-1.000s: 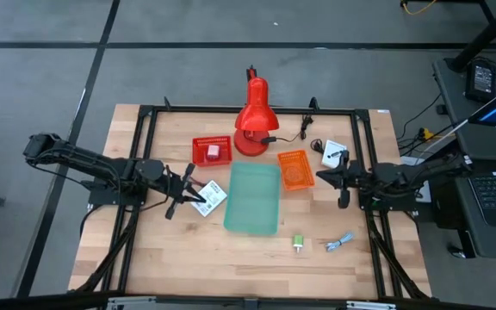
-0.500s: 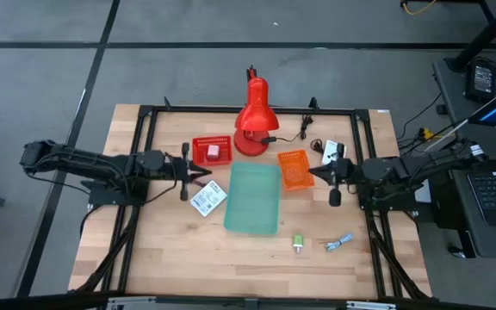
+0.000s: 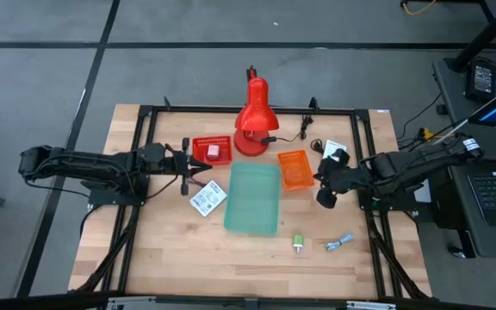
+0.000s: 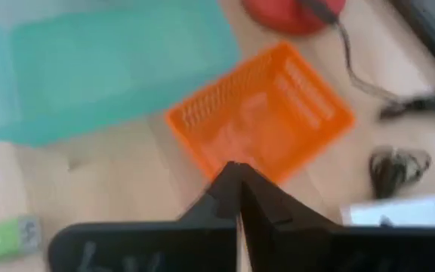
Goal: Pick and place items into bin
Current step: Put the white card reader box into the green basket
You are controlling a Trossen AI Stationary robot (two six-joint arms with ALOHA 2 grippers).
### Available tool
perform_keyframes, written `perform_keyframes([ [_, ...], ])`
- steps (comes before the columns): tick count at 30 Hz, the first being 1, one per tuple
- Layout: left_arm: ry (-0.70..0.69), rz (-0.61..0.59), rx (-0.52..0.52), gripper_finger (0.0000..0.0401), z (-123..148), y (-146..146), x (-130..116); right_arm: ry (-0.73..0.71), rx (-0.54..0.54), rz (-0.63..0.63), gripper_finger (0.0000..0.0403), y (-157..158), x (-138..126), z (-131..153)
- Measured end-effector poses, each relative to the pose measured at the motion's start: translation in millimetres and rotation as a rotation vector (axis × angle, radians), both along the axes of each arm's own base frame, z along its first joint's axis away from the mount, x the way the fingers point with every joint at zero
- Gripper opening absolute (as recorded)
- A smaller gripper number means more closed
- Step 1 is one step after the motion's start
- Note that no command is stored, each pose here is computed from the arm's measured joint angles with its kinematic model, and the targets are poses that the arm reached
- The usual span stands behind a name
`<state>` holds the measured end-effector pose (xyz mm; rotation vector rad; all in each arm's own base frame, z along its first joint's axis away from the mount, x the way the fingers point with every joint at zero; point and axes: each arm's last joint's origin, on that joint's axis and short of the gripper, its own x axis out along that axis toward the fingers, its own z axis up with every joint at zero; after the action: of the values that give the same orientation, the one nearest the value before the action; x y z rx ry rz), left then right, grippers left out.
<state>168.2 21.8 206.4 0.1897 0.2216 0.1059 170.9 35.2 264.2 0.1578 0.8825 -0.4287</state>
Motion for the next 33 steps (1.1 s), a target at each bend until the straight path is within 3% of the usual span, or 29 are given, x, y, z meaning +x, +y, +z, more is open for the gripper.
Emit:
perform_keyframes([
  [6,0.007,-0.001,-0.008,0.0003,-1,0,0,0.111,0.035,-0.091,0.0000,5,-9,7],
  [17,0.006,0.016,-0.004,0.0004,-1,0,0,0.254,0.004,-0.146,0.0000,4,-24,-30],
  [29,0.009,0.015,0.012,0.0004,-1,0,0,0.262,0.000,-0.145,0.0001,4,-24,-33],
  [33,0.009,0.015,0.012,0.0002,-1,0,0,0.252,0.005,-0.145,0.0022,4,-24,-33],
])
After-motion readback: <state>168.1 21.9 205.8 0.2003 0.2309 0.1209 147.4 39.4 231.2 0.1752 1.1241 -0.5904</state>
